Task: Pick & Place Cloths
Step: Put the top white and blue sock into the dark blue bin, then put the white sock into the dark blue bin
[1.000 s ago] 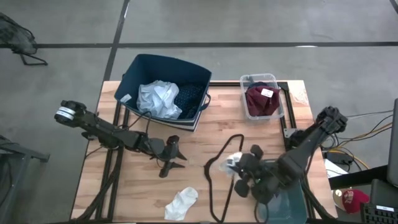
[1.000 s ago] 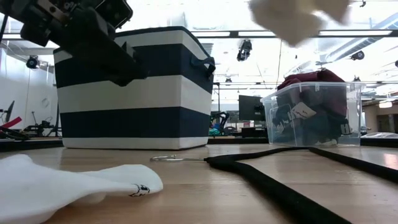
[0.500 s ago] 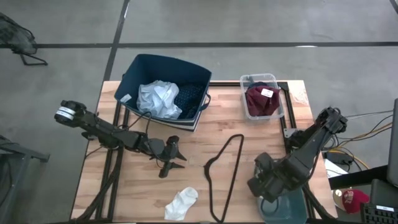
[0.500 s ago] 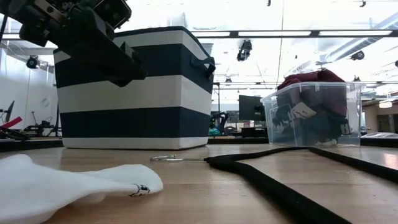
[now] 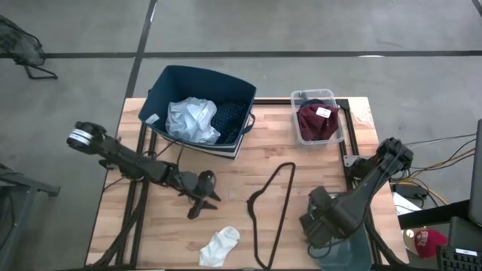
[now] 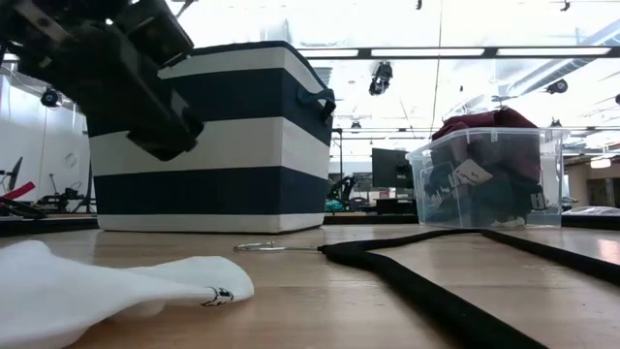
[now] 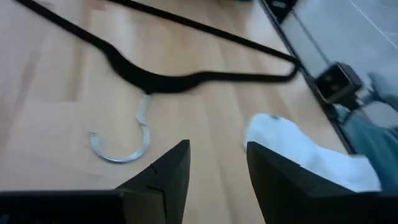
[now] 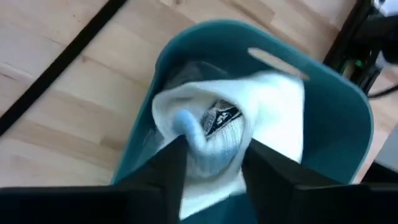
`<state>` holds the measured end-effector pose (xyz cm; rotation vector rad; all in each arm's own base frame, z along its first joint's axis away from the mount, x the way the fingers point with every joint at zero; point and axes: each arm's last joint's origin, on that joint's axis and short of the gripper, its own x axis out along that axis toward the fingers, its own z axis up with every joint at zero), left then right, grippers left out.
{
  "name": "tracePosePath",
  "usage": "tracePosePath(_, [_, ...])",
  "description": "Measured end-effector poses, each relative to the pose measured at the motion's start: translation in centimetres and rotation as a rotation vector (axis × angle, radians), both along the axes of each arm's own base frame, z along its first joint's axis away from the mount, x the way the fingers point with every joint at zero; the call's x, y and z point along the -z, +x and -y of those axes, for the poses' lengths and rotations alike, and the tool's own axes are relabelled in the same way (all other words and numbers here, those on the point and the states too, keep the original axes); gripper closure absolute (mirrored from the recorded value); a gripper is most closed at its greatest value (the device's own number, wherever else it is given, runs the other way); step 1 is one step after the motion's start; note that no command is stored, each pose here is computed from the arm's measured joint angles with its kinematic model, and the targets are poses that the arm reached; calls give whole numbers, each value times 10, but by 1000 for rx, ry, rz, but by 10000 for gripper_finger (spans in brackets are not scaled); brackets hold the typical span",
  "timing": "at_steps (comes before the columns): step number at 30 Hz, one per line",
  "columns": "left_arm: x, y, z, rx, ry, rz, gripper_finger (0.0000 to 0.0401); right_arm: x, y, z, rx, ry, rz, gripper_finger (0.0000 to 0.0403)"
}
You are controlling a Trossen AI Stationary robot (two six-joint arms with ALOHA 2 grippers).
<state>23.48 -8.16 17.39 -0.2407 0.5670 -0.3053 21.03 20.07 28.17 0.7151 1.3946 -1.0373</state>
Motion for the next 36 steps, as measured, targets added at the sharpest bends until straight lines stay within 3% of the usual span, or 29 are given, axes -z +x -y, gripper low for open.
tracePosePath(3, [4, 0, 10, 81, -27, -3, 238, 3, 1, 0, -25, -31, 11, 227])
tracePosePath(8, [5, 1, 33, 321, -100, 7, 238, 5, 0, 2, -18, -48, 15, 173])
tracePosePath(15, [26, 11, 50, 452, -59, -61, 238, 4, 0, 2, -21, -44, 17, 133])
tracePosePath(20, [45, 27, 58, 459, -35, -123, 238, 4, 0, 2, -22, -45, 18, 123])
tracePosePath(30, [66, 62, 76, 494, 9, -118, 243, 3, 1, 3, -31, -79, 51, 131])
tracePosePath(36, [67, 64, 76, 519, 54, -93, 315, 3, 1, 3, -39, -79, 51, 159])
